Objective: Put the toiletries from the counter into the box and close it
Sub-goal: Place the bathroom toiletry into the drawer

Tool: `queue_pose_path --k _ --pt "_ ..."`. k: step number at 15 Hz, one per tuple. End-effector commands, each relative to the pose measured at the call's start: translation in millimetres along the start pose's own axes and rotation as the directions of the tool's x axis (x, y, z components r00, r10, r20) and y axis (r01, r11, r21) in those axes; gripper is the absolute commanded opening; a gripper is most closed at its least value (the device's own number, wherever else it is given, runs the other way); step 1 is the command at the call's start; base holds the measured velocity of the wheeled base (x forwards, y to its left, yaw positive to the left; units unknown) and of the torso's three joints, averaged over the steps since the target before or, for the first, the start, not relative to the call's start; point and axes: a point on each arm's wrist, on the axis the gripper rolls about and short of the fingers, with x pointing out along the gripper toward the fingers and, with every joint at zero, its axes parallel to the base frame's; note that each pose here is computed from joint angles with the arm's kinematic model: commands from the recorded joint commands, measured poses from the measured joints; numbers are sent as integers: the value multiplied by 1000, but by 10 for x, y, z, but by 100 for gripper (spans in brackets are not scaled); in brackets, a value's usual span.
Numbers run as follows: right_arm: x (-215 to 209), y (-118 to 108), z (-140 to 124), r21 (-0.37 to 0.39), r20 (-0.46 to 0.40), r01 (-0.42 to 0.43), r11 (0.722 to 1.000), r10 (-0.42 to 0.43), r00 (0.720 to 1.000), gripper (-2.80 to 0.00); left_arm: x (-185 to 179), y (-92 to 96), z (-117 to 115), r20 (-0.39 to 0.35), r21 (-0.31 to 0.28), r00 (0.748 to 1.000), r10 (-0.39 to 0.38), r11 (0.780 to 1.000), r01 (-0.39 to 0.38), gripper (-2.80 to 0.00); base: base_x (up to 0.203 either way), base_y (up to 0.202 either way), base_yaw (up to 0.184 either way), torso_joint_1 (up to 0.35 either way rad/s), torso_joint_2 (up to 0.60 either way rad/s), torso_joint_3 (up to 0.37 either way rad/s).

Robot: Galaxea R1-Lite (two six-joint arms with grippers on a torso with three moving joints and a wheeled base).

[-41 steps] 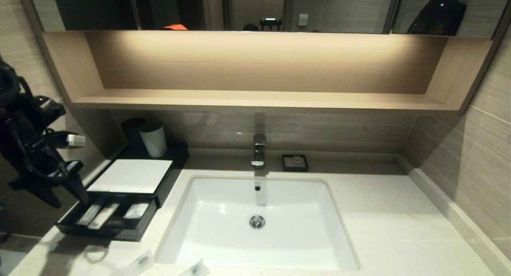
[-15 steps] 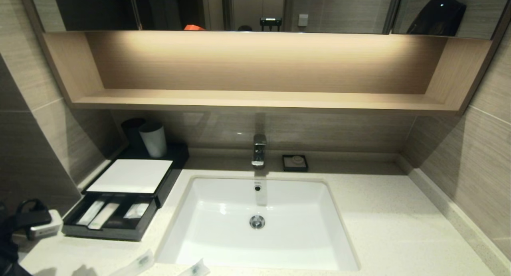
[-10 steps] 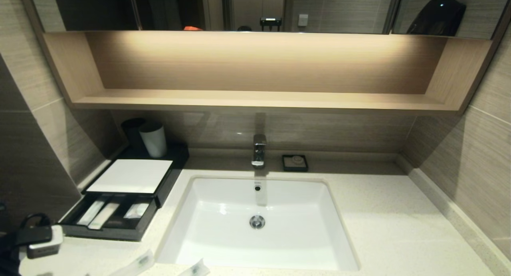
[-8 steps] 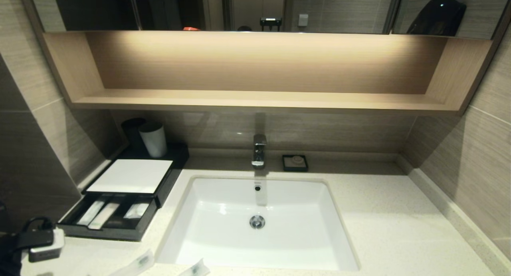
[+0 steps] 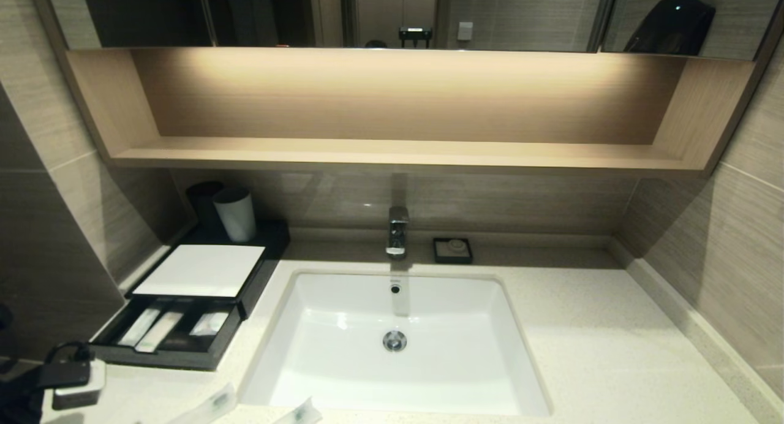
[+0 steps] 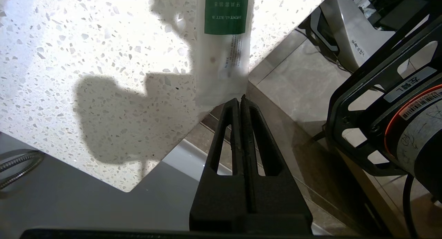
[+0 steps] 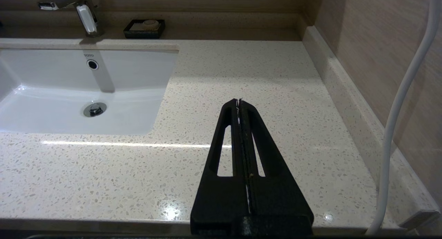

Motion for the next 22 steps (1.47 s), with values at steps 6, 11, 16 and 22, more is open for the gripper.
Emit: queue_pose_path --k 6,11,16,22 --pt "0 0 -1 0 0 0 1000 0 1000 -280 95 -29 -17 -5 2 999 -54 999 54 0 0 0 0 0 0 0" --pt "0 0 -1 0 0 0 1000 0 1000 -280 148 1 -23 -4 25 999 -36 999 36 0 0 0 0 0 0 0" --pt "0 0 -1 0 0 0 1000 0 1000 -280 200 28 -22 -1 47 1000 -8 999 8 0 0 0 0 0 0 0" --pt "0 0 -1 0 0 0 1000 0 1000 -280 274 58 -6 -8 58 1000 -17 998 18 0 0 0 0 0 0 0"
